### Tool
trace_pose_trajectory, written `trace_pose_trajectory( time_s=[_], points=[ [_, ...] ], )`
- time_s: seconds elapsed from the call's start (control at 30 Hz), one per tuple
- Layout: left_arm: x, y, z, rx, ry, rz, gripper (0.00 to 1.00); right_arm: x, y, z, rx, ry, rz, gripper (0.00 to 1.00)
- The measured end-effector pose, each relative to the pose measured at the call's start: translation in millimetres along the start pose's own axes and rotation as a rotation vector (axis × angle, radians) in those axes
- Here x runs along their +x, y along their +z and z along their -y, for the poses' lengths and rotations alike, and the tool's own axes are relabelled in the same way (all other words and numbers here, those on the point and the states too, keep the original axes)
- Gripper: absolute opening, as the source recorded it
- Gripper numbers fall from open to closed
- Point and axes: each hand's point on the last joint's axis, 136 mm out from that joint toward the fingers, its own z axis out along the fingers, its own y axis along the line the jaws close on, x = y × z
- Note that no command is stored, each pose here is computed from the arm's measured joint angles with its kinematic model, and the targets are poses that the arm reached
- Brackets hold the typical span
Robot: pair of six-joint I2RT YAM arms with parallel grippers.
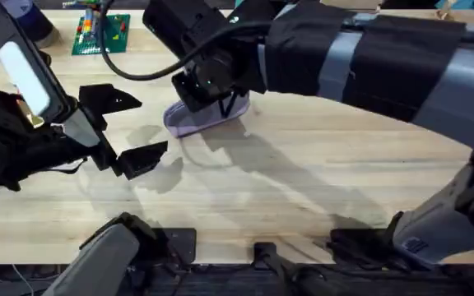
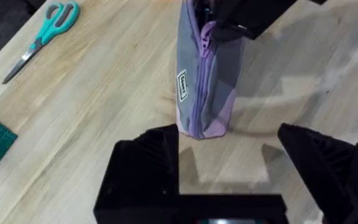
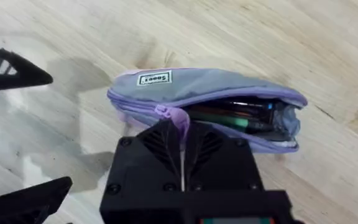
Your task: Unzip the bag, pick up the pens from the table one at a time and place them inside, then zip the bag closed.
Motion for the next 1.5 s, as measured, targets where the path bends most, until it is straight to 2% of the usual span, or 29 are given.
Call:
trace_pose_trajectory(
  time_s=[0.43,0.97,1.27,1.4,1.5],
  points=[
    [0.0,0.0,-1.5,-0.005,0.008,0.0,0.993,-0.3,0.2,1.2,0.001,0.002,0.0,0.032],
    [-10.7,-0.4,-6.5,-0.025,0.031,0.064,0.994,-0.4,0.2,1.4,0.001,0.003,0.0,0.033],
    [-14.9,0.4,-17.8,-0.059,0.102,0.083,0.994,-0.4,0.2,1.4,0.001,0.003,0.0,0.033],
    [-16.6,13.2,-17.4,-0.011,0.122,0.108,0.994,-0.4,0.2,1.4,0.001,0.003,0.0,0.033],
    [-13.2,28.2,-14.0,0.054,0.1,0.121,0.994,-0.4,0.2,1.4,0.001,0.003,0.0,0.033]
  ],
)
